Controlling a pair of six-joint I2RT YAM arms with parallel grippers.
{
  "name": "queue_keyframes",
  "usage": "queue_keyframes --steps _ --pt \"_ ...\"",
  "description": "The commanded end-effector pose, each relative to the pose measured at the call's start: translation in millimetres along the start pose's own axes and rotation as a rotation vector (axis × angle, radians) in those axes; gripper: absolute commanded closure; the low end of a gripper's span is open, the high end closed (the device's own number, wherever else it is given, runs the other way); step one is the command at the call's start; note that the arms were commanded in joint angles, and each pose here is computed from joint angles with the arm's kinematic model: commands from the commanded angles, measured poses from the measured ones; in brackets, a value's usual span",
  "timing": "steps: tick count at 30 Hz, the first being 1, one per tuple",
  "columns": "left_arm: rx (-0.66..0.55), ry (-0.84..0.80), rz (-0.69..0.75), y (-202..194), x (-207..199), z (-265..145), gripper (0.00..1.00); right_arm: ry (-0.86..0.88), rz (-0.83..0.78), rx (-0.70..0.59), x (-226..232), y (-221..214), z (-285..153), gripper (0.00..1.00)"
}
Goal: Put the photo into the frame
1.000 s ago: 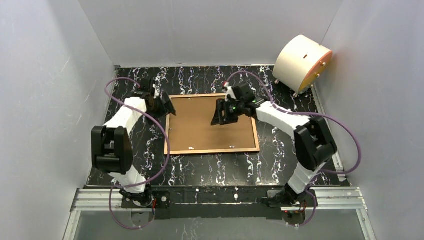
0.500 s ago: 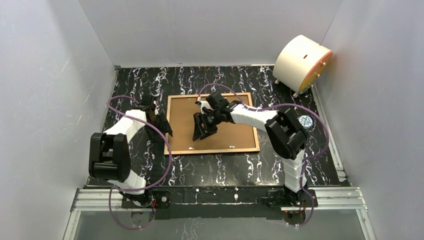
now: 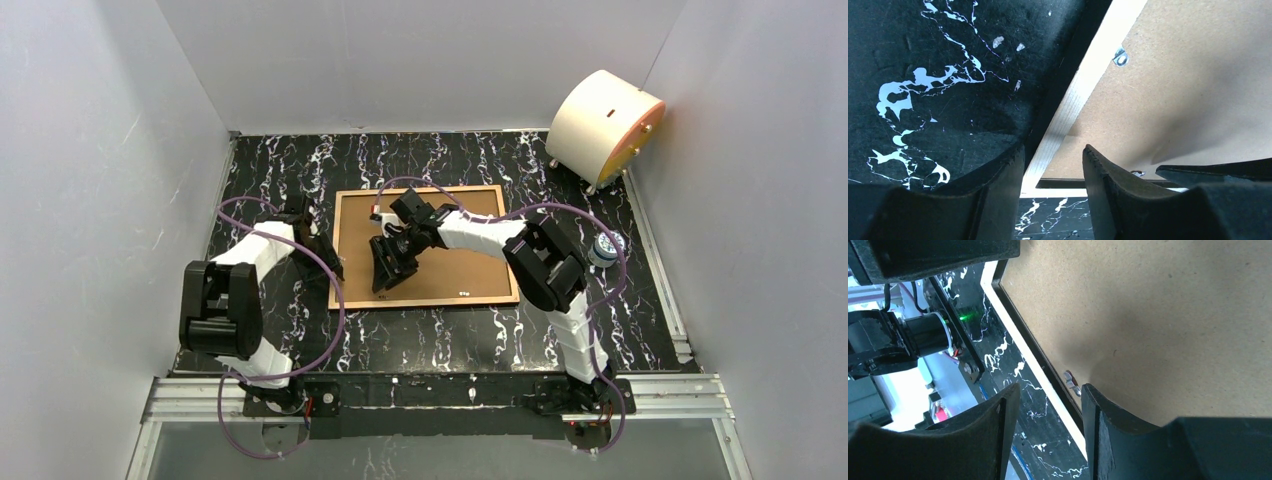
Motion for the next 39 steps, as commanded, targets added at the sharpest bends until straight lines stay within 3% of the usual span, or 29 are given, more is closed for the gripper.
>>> queue_keyframes --steps 1,39 --pt "0.031 0.01 0.008 -5.6 2.9 3.6 0.56 0.033 -0.041 0.037 8.9 0.4 0.3 0.44" --pt "0.064 -0.036 -0.008 -5.0 -5.0 12.9 0.57 0.052 -0.108 0.207 -13.8 -40.9 30.7 0.45"
Point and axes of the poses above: each gripper's point midway between its finger pads, its own z axis out along the fingers, its own x axis along the line the jaws close on, y = z × x, the point moved 3 cm from there along -z, back along the fingers, and after that the axes turned 7 degrees about z, right-handed, at the moved point
